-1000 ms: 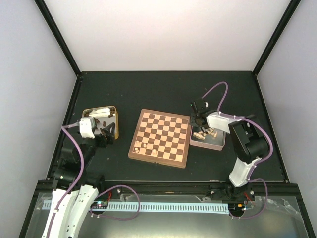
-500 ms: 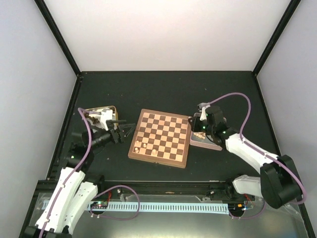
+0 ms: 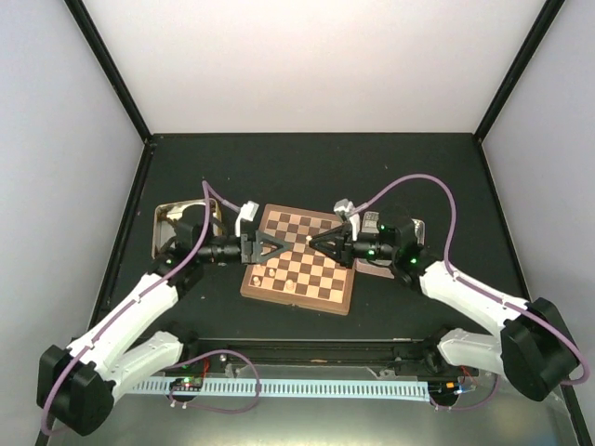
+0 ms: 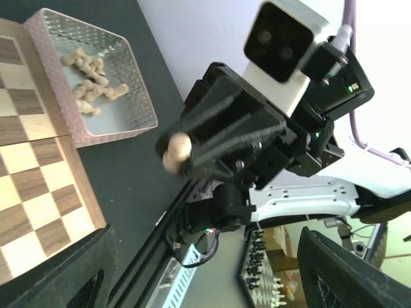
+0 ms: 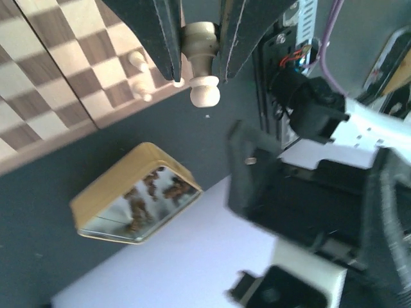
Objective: Set up the chess pieces on the board
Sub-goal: Place the chess piece on the chessboard.
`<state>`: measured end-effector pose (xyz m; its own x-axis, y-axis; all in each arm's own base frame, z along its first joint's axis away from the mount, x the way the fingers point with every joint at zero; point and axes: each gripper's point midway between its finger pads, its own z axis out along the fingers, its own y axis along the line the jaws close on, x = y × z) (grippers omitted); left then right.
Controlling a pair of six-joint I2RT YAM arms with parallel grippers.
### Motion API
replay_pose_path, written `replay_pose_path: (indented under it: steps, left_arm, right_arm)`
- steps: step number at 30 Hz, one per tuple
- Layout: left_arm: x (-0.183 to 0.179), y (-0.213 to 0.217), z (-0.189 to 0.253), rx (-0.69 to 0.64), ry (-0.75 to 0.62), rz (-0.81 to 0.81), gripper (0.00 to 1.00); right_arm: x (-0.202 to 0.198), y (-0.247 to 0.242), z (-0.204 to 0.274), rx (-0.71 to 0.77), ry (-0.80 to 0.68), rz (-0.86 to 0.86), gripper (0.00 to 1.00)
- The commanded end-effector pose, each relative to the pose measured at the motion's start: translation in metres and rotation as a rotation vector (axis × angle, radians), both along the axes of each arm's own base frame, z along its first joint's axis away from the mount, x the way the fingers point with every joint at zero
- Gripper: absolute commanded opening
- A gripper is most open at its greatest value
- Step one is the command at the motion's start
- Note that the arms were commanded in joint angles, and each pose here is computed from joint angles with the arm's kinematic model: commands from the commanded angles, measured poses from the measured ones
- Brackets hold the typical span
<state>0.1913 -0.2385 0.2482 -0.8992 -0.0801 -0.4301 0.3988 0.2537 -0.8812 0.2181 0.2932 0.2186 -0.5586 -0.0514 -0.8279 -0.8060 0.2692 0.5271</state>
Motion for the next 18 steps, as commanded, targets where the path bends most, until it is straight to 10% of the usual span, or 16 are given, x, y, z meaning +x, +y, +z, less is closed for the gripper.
replay_pose_path:
  steps: [1,18]
  left_arm:
    - [0.001,-0.014,0.033,-0.058,-0.021,-0.053,0.76]
    - [0.005,-0.029,-0.009,0.005,0.125,-0.123,0.33]
  right_arm:
    - [-0.025,0.018,0.018,-0.019,-0.137,0.161,0.10]
    - [-0.026,0.041,0.001,-0.154,-0.197,0.224,0.11]
